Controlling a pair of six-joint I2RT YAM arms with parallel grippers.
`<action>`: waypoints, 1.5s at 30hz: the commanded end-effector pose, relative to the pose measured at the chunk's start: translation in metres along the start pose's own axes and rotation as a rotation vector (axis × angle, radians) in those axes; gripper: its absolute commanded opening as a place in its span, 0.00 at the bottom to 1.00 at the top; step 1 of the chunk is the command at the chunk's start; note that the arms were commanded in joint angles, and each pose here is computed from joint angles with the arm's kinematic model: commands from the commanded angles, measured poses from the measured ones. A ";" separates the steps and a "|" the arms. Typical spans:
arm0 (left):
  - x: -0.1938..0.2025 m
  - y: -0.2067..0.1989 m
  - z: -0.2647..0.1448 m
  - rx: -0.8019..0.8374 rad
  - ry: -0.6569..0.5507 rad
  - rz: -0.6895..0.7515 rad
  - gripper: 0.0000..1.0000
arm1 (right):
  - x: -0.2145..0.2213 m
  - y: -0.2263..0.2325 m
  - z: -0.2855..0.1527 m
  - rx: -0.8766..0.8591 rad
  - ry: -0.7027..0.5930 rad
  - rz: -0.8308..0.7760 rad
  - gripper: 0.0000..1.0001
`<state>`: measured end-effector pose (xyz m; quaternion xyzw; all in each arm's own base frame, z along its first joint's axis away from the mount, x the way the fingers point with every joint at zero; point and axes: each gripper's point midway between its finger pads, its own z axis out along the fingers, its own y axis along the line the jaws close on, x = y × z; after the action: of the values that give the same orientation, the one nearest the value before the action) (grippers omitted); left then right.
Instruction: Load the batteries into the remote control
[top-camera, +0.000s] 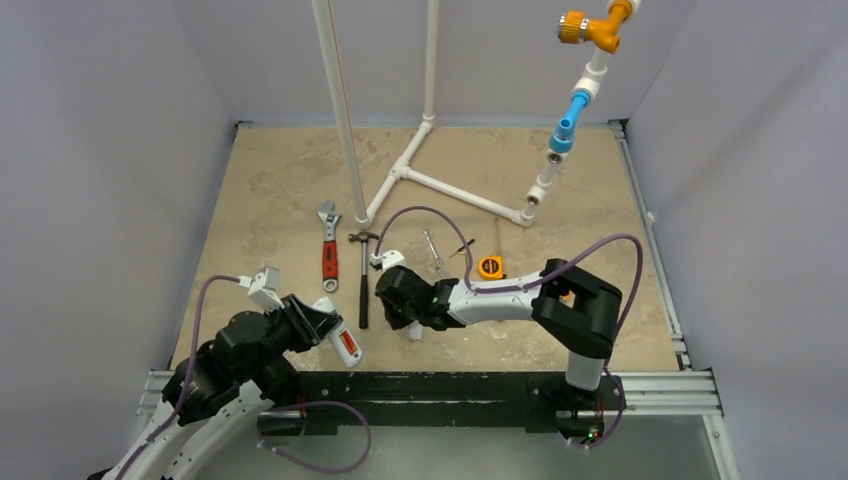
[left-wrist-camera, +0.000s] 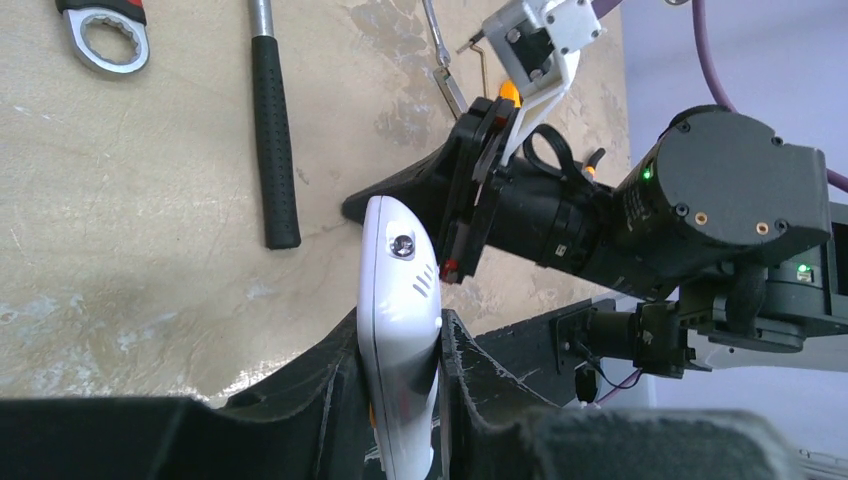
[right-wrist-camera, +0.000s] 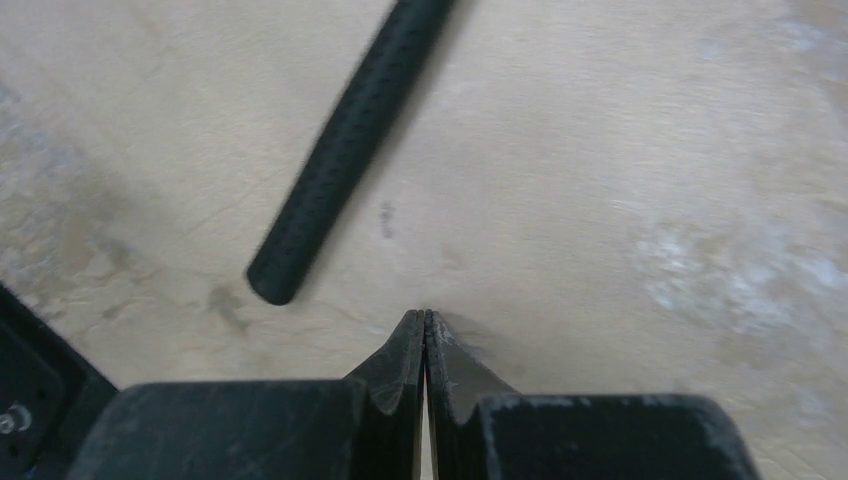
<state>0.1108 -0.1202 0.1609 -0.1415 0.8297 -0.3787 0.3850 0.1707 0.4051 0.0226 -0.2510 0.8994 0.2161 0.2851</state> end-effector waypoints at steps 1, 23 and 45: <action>-0.013 -0.013 -0.009 0.045 -0.045 0.002 0.00 | 0.066 -0.090 -0.019 0.305 0.215 -0.022 0.00; -0.010 -0.023 -0.001 0.079 -0.027 -0.009 0.00 | 0.122 -0.128 -0.089 0.395 0.281 0.080 0.00; -0.008 -0.021 0.002 0.075 -0.018 -0.014 0.00 | 0.155 -0.071 -0.079 0.317 0.298 -0.004 0.04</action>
<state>0.1131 -0.1252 0.1653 -0.1387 0.8274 -0.3856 0.3839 0.0928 0.3396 0.0185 -0.2296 0.9200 0.1750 0.2651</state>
